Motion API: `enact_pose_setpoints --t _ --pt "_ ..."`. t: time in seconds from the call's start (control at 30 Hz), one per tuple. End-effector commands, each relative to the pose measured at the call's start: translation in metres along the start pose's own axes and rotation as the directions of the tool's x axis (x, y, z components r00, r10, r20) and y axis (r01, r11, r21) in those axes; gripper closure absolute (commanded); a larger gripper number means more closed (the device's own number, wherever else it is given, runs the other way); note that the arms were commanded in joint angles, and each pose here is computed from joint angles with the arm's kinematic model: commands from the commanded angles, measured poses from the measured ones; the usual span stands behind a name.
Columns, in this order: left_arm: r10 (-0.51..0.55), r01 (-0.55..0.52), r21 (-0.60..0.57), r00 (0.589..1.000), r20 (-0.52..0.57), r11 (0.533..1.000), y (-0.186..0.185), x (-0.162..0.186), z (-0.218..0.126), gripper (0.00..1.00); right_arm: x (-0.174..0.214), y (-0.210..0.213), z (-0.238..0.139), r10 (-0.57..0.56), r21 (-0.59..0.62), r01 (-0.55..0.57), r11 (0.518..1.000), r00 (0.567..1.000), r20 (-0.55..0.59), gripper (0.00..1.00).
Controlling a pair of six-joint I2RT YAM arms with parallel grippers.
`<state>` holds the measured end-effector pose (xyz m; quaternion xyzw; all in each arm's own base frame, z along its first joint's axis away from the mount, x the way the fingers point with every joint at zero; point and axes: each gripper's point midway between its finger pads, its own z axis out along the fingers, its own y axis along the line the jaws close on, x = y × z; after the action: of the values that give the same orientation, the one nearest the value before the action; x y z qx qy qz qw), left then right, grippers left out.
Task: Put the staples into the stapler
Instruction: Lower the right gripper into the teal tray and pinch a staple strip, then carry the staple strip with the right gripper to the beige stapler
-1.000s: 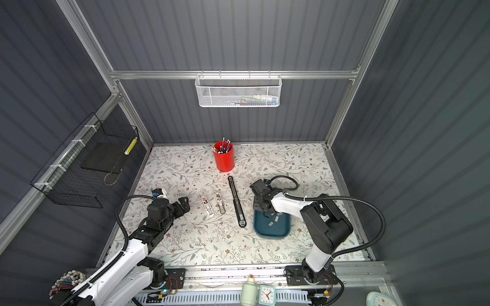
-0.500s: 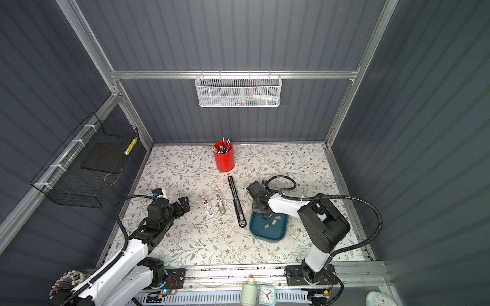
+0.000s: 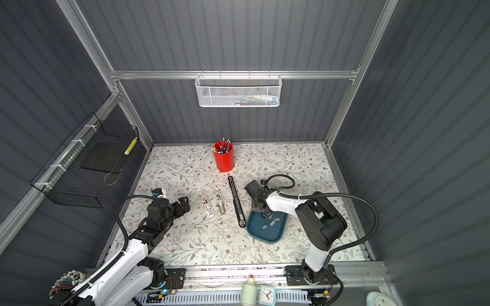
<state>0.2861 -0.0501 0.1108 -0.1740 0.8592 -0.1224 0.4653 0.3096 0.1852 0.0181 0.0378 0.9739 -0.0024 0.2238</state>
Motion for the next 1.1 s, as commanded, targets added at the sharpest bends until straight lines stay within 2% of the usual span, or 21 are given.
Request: enact_pose_setpoints --t 0.0,0.27,0.53,0.7,0.87,1.07 --pt "0.003 -0.003 0.0 0.999 0.035 1.0 -0.003 -0.013 -0.005 0.0 0.034 -0.02 0.012 -0.027 0.073 0.035 0.997 0.994 -0.106 0.84" --pt "-0.016 0.017 -0.03 0.999 0.042 0.999 0.002 -0.014 -0.006 0.0 0.02 -0.016 -0.004 -0.017 0.034 0.019 0.999 0.999 -0.047 0.85" --pt "-0.047 0.054 -0.142 0.997 0.053 0.988 0.022 -0.014 -0.007 0.0 0.0 -0.016 -0.041 -0.013 -0.042 0.015 0.999 0.998 0.057 0.88" --pt "-0.06 0.067 -0.173 0.997 0.044 0.983 0.027 -0.012 -0.005 0.0 -0.013 -0.011 -0.067 -0.014 -0.121 0.035 0.992 0.986 0.166 0.89" --pt "-0.074 0.077 -0.168 0.997 0.026 0.983 0.025 -0.009 -0.001 0.0 -0.026 0.002 -0.101 -0.072 -0.175 0.131 0.976 0.949 0.307 0.9" --pt "-0.09 0.088 -0.132 0.996 -0.01 0.987 0.017 -0.003 0.005 0.0 -0.038 0.043 -0.144 -0.135 -0.265 0.282 0.922 0.875 0.464 0.9"
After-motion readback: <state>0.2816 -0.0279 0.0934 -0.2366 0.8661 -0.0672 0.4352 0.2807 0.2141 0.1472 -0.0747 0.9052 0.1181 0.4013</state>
